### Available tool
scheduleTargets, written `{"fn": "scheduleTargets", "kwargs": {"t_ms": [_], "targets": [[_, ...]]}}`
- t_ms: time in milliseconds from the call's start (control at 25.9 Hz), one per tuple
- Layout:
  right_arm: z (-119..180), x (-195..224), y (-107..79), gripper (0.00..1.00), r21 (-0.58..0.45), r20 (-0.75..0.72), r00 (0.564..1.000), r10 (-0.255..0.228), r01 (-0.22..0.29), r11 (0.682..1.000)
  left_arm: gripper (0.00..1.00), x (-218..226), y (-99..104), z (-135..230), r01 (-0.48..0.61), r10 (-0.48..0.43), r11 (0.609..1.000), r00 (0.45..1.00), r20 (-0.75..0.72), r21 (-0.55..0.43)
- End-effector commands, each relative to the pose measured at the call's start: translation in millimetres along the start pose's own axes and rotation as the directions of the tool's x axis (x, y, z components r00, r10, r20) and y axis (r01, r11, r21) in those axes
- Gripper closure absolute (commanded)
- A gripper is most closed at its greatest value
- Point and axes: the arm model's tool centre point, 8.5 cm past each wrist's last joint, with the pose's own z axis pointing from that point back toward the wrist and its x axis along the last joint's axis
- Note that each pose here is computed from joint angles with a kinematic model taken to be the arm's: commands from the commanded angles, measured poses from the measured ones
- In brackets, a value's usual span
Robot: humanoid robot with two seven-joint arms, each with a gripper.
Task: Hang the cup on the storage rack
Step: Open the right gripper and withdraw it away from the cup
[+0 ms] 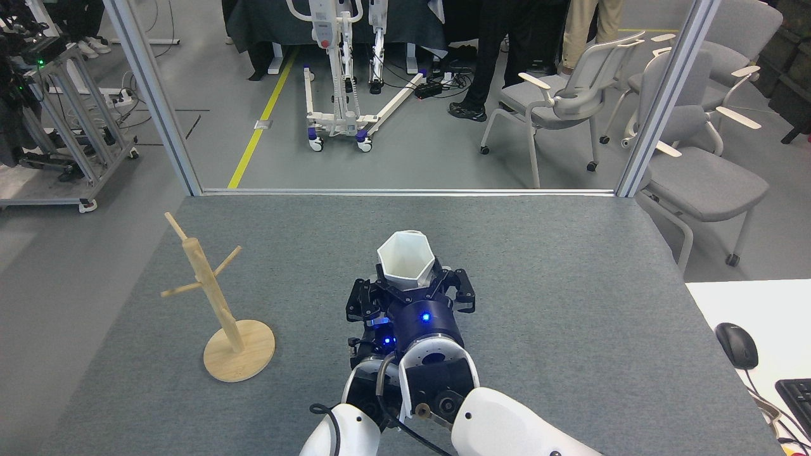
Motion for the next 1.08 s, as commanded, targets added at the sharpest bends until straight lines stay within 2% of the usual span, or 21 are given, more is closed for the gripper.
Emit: {"fn": "scheduleTargets", "kwargs": {"t_ms": [0,116,232,348,425,541,618,696,812,889,966,1043], "targets": [[0.7,0.4,1.4,0.18,-0.002,0.003,1.000,0.003,-0.003,1.000,0.86,8.1,-4.6,2.0,0.019,-0.017,0.999,0.997,0.076,-0.031],[0.6,-0.3,1.4,0.08,-0.004,0.001,1.000,0.005,-0.005,1.000,0.92,10.2,-10.1,2.2,0.035,-0.025,0.994,0.995,0.098,-0.101],[4.4,0.2,-5.6,0.01,-0.039,0.003,1.000,0.010,-0.010,0.999,0.92,10.2,-9.3,1.9,0.037,-0.026,0.994,0.995,0.098,-0.107],[17.1,-1.6,-33.2,0.01,-0.191,-0.019,0.999,0.043,-0.046,0.980,0.92,10.9,-7.2,2.4,0.031,-0.021,0.995,0.995,0.102,-0.099],[25.5,1.1,-55.0,0.01,-0.329,-0.034,0.998,0.060,-0.068,0.942,0.92,11.2,-6.5,3.3,0.028,-0.018,0.995,0.995,0.102,-0.098],[33.4,0.0,-84.6,0.01,-0.514,-0.047,0.997,0.063,-0.079,0.854,0.92,11.4,-4.0,3.7,0.025,-0.016,0.996,0.995,0.103,-0.087],[32.9,-10.0,-98.8,0.01,-0.585,-0.074,0.996,0.048,-0.083,0.807,0.92,10.9,-4.3,4.2,0.025,-0.016,0.996,0.995,0.102,-0.087],[23.0,-40.5,-109.7,0.01,-0.610,-0.141,0.990,0.020,-0.103,0.786,0.92,9.9,-6.1,5.6,0.028,-0.019,0.996,0.995,0.103,-0.089],[2.0,-87.1,-109.0,0.01,-0.572,-0.198,0.978,0.065,-0.168,0.803,0.92,8.9,-8.7,12.5,0.024,-0.015,0.996,0.995,0.101,-0.087],[-16.6,-133.3,-104.6,0.01,-0.509,-0.194,0.978,0.072,-0.163,0.845,0.92,8.7,-5.5,21.2,0.027,-0.022,0.998,0.995,0.098,-0.055],[-31.5,-193.8,-82.2,0.01,-0.414,-0.167,0.986,0.009,-0.078,0.907,0.92,7.5,-5.2,34.8,0.042,-0.039,0.999,0.995,0.087,-0.030],[-35.2,-245.1,-50.4,0.01,-0.359,-0.133,0.990,-0.046,-0.005,0.933,0.92,5.8,-9.6,49.7,0.077,-0.075,0.997,0.994,0.076,-0.020]]}}
